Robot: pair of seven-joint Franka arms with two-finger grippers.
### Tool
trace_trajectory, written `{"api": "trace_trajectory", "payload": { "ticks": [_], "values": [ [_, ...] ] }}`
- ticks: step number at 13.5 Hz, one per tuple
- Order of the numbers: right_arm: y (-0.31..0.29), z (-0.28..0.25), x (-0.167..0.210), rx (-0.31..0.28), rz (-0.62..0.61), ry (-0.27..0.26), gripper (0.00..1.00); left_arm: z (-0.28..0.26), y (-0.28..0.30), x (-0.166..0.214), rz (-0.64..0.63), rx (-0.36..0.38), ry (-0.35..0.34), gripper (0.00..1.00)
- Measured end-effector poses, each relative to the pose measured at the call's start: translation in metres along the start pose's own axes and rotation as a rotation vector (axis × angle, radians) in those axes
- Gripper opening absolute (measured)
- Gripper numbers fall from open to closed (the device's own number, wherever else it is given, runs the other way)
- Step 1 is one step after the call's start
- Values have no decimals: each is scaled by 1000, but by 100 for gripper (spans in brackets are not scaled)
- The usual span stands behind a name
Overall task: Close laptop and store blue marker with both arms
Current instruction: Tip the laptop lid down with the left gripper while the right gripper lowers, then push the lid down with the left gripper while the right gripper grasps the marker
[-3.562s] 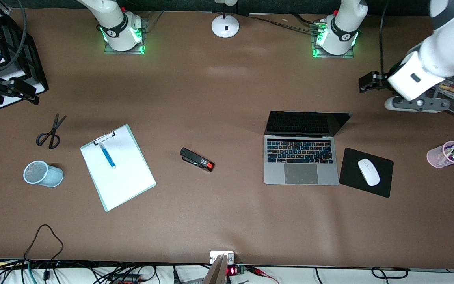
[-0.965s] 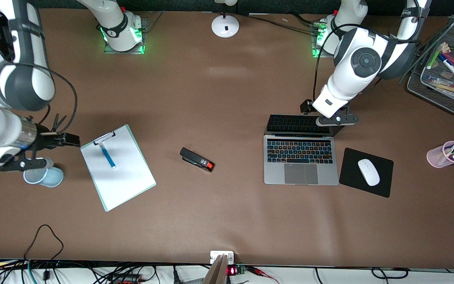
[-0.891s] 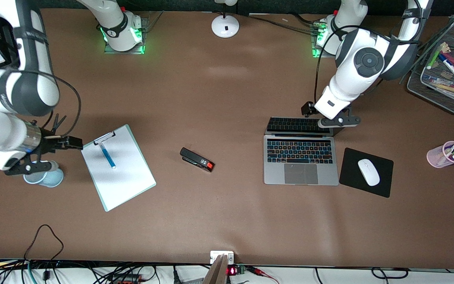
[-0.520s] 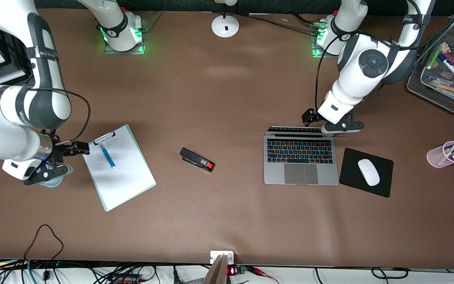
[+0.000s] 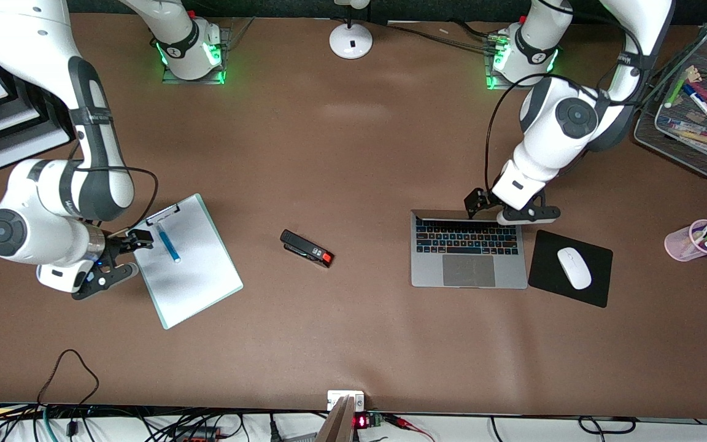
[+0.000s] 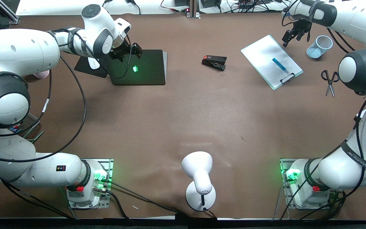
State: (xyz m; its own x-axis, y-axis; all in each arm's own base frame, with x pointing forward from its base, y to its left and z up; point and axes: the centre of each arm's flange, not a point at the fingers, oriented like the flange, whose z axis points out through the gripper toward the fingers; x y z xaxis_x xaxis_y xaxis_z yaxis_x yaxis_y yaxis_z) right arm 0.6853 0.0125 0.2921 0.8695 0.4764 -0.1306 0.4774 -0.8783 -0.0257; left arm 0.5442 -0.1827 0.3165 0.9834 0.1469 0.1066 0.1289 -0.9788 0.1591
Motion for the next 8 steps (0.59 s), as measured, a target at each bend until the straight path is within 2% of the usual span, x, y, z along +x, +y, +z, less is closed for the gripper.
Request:
{"api": "trace_trajectory", "payload": {
  "ticks": [2, 6, 8],
  "values": [
    [-4, 6, 6, -6, -8, 11, 100, 10, 2, 9, -7, -25, 25, 100],
    [-10, 26, 12, 40, 12, 24, 100, 42, -1, 12, -21, -57, 40, 100],
    [-9, 41, 15, 38, 13, 23, 100, 54, -2, 13, -27, -70, 52, 100]
  ]
}}
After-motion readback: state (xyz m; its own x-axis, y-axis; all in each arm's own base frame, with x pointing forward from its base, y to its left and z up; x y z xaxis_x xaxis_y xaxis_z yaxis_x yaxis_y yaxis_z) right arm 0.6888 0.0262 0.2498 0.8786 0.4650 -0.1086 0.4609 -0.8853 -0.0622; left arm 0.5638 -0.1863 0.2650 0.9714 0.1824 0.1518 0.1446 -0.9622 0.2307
